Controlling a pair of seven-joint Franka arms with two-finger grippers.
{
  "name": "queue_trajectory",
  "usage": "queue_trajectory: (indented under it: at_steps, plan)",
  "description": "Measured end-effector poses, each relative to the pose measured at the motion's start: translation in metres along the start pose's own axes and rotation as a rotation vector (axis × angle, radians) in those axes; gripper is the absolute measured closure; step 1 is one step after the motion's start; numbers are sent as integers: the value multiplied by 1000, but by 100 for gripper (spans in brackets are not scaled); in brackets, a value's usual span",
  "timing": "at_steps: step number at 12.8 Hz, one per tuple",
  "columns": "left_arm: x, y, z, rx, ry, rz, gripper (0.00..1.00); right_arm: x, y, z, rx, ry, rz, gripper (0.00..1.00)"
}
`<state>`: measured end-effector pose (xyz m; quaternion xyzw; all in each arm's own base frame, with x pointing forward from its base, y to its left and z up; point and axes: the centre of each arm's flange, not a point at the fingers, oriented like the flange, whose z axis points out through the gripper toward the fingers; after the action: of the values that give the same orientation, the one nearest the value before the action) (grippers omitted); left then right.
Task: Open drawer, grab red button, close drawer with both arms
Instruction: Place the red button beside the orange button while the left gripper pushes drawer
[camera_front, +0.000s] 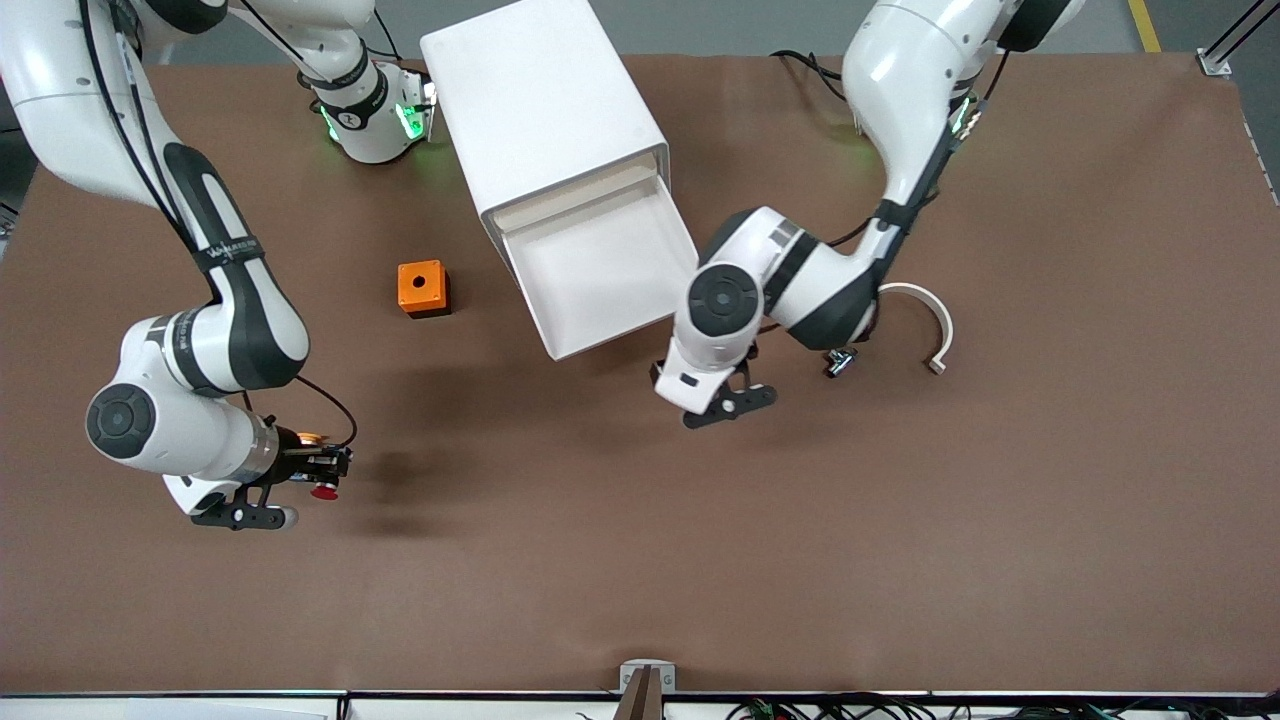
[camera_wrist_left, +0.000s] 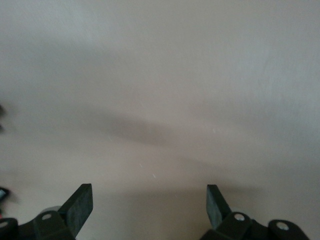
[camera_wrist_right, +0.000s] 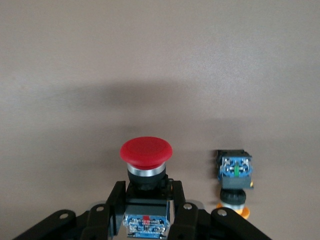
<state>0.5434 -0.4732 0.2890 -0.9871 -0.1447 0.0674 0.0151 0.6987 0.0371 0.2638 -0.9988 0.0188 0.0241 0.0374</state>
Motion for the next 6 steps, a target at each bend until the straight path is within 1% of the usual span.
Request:
queue_trajectory:
  at_steps: [2, 4, 6]
  plan:
    - [-32, 19, 8, 15, -3, -2, 0, -2, 4, 19, 0, -24, -10, 58]
    - [-59, 30, 13, 46, -16, 20, 0, -6, 7, 35, -1, -48, -9, 58]
    - [-83, 38, 15, 64, -57, 31, 0, -10, 12, 52, -2, -51, -6, 58]
